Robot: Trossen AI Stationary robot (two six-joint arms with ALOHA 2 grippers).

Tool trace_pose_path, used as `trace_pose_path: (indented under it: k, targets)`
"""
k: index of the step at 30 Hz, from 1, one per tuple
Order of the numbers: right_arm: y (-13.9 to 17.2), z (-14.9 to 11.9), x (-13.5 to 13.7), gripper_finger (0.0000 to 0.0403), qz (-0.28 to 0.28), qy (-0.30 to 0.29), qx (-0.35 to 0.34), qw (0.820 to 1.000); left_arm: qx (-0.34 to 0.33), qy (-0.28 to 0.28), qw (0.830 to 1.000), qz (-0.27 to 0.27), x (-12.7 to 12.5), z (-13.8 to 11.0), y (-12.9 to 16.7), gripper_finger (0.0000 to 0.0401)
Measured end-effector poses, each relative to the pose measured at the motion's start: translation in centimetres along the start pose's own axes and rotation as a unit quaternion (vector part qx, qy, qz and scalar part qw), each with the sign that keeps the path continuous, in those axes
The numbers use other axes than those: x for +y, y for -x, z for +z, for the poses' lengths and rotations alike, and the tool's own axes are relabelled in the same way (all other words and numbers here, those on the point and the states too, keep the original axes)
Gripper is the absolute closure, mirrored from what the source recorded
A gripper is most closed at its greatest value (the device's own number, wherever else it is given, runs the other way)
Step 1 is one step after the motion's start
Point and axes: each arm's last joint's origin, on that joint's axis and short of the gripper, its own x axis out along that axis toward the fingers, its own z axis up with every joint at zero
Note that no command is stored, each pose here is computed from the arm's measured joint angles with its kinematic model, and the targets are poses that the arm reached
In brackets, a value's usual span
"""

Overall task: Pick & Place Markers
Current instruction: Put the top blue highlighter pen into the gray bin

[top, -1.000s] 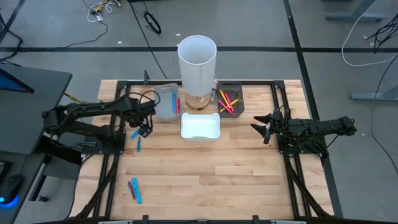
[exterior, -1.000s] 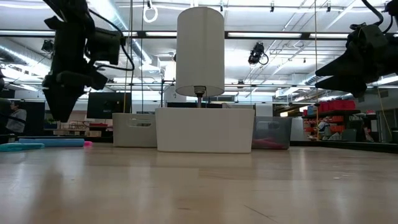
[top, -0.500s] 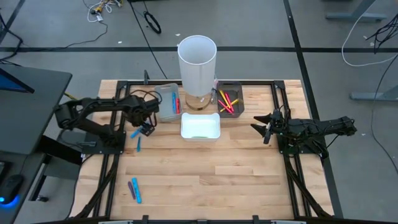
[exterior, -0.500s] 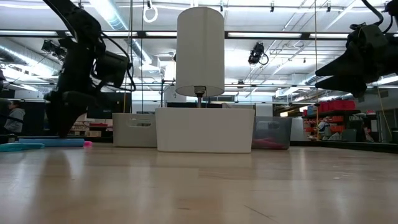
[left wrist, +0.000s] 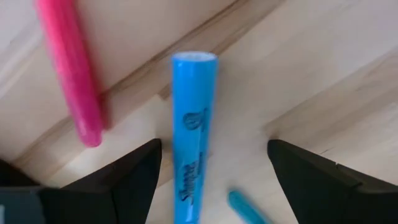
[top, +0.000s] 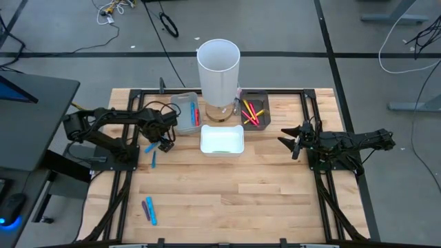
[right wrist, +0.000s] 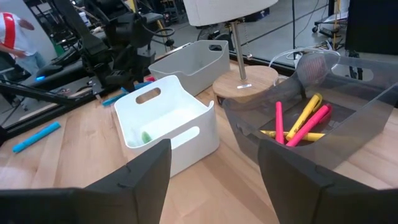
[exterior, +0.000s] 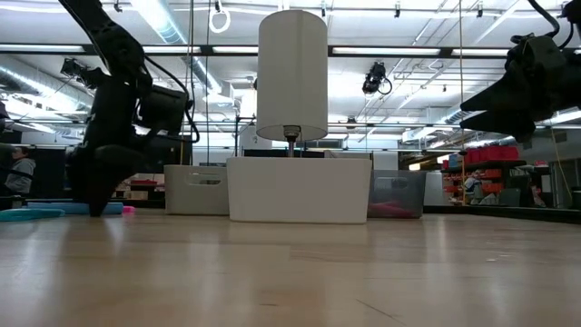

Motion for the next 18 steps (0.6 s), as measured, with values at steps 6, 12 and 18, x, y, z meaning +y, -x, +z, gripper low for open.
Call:
trace_pose_path:
  k: [6,12,18]
  targets:
    - [0.00,0.01,0.00,0.0160,0.000,0.000,0.000,1.000,-0.003,-0.004,1.000,-0.018,-0.13,0.05,-0.13,0.0097]
    - [0.00,0.00,0.00,0.0160,0.000,0.000,0.000,1.000,-0.001,-0.002,1.000,-0.023,-0.21,0.03,-0.13,0.0123]
    - [0.00,0.01,0.00,0.0160,0.000,0.000,0.000,1.000,0.000,0.018,0.999,-0.027,-0.26,0.05,-0.12,0.0165]
